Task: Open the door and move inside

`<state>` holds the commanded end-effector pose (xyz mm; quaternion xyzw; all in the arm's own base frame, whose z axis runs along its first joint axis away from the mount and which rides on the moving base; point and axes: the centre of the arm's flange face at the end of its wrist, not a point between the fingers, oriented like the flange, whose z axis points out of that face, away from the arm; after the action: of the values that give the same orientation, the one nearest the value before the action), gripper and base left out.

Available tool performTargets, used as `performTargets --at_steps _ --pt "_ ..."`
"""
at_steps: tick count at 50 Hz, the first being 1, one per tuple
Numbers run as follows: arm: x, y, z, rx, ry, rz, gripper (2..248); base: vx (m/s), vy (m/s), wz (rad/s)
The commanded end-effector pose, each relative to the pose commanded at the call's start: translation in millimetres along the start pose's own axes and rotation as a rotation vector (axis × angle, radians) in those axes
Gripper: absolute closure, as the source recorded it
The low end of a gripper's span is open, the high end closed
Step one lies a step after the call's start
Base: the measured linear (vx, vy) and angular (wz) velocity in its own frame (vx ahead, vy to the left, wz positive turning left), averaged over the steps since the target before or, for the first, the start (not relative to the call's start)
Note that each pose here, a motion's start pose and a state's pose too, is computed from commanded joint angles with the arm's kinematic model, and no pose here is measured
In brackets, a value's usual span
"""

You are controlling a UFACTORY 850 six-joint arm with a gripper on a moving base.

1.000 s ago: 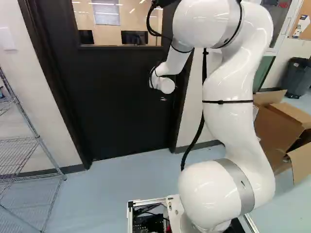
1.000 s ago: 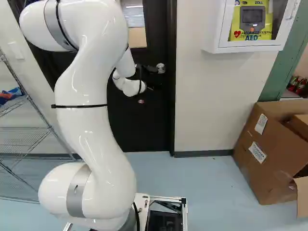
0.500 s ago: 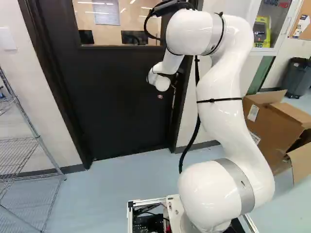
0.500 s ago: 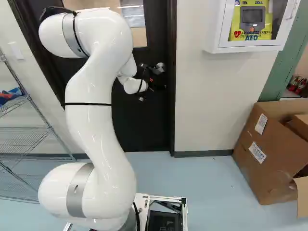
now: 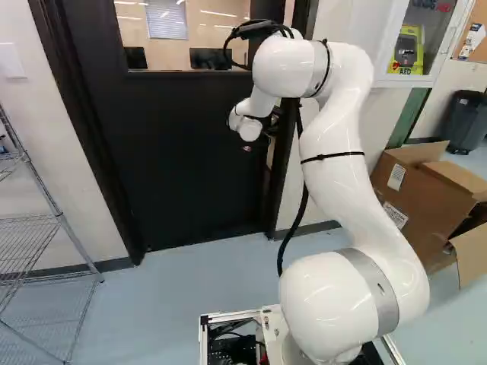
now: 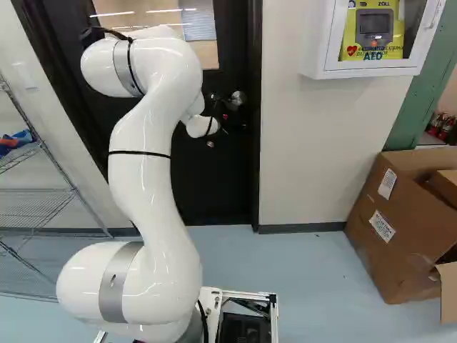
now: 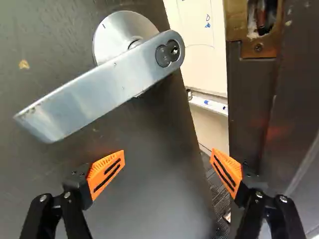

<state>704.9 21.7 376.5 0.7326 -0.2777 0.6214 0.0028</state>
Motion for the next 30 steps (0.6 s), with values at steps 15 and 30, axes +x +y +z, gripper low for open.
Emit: performTargets --at_steps 15,30 --pt "-5.6 -14.5 25.7 0.016 0.023 0.012 3 0.000 0.000 0.000" --pt "-9.5 -23.4 33.2 0.028 0.030 0.015 3 0.000 0.000 0.000"
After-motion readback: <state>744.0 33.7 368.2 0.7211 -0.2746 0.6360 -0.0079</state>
